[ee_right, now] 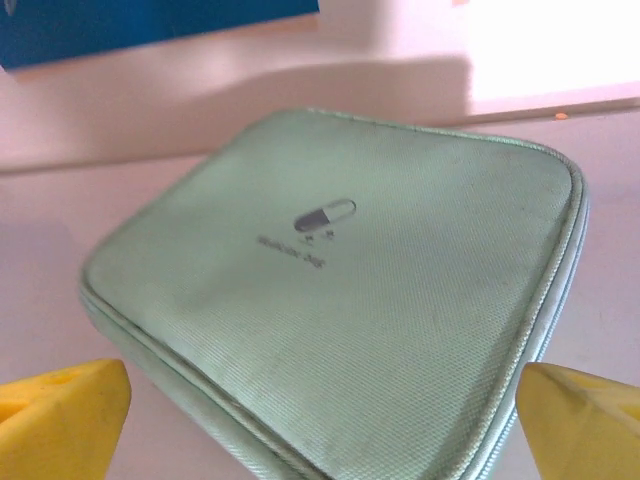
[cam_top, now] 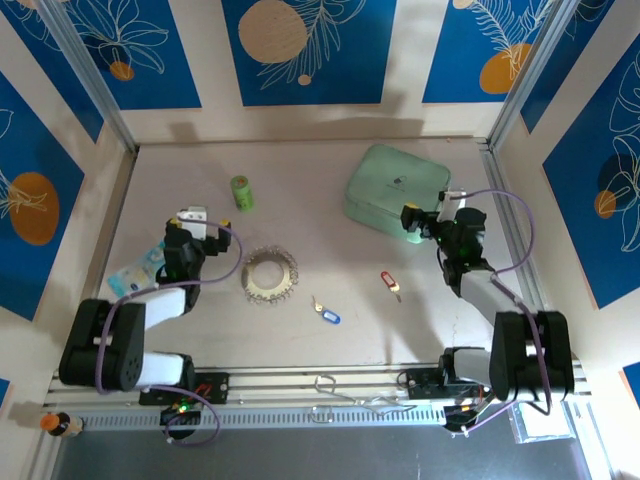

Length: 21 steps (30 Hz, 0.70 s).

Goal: Put the keys on the keyring

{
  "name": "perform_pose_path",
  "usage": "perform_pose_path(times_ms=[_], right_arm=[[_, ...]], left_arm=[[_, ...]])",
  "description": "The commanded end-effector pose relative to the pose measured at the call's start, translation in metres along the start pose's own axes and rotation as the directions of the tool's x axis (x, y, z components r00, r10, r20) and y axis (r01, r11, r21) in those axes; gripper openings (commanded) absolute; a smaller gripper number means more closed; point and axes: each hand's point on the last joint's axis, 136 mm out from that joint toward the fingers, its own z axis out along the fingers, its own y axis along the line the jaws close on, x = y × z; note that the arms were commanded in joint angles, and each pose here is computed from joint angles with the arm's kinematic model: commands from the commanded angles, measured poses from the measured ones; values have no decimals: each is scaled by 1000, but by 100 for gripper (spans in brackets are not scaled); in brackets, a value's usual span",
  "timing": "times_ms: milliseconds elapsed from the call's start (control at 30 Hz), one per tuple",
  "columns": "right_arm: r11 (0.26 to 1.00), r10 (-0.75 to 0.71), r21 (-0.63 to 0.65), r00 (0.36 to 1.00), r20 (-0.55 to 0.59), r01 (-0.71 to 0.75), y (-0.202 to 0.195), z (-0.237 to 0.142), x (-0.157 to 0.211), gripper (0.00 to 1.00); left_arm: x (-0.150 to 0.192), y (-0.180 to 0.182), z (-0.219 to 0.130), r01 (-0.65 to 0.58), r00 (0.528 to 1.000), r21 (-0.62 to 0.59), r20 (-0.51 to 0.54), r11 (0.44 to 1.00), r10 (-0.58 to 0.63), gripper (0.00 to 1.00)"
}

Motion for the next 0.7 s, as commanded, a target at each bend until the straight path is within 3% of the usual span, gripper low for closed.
perform_pose_path(times_ms=[0, 100, 233, 333, 467, 667], right_arm=[[978, 200, -43, 974, -102, -205, 14, -9, 6, 99], [926, 364, -45, 917, -164, -376, 24, -15, 8, 100], [869, 455, -70, 847, -275, -490, 50, -21, 23, 87], [878, 379, -117, 822, -425, -465, 93, -27, 46, 82], [917, 155, -215, 798, -583, -335, 155, -42, 86, 78], [916, -147, -356, 670, -728, -185, 219, -64, 133, 71]], left_arm=[[-10, 6, -8, 73, 996, -14, -42, 997, -73, 100], [-15, 1, -19, 162, 982, 20, -105, 987, -159, 100], [-4, -11, -34, 334, 921, 38, -227, 942, -318, 99], [14, -20, -43, 451, 847, 11, -323, 893, -423, 97], [42, -44, -56, 553, 741, 6, -462, 833, -488, 94], [81, -67, -81, 583, 640, -42, -591, 812, -491, 93]])
